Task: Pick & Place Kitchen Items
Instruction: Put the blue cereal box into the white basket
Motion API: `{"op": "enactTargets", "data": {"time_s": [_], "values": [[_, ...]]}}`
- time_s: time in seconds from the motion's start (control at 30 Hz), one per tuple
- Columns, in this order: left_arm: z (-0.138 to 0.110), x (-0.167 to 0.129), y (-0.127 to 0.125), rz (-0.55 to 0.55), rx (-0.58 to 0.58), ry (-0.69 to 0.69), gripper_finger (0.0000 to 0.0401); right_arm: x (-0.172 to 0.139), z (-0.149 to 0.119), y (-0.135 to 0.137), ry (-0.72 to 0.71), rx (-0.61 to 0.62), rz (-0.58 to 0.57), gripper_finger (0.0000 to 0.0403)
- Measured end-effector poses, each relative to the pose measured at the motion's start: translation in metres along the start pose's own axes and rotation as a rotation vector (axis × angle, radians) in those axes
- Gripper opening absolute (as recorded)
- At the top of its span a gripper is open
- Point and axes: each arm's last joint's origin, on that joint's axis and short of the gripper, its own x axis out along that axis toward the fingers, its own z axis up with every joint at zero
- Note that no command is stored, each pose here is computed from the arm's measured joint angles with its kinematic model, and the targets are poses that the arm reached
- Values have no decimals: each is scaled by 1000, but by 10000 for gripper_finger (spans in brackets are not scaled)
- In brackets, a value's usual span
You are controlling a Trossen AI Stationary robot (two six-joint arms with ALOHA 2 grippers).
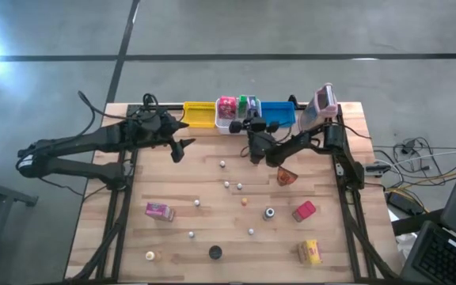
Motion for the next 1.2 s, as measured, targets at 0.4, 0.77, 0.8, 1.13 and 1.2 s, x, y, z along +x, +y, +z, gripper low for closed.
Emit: {"op": "enactTargets", "data": {"time_s": [0.4,0.77,0.8,1.13,1.2], "values": [[0,0,0,0,0,0,289,5,-9,-3,31,-25,-17,80],[0,0,0,-7,0,0,289,5,-17,-4,65,-22,-20,125],[0,0,0,-10,0,1,289,5,-17,-4,65,-23,-20,130],[0,0,-1,-27,0,2,289,2,-16,-2,65,-71,-7,179],[0,0,-1,-27,0,2,289,1,-15,-2,64,-72,-6,188]]}}
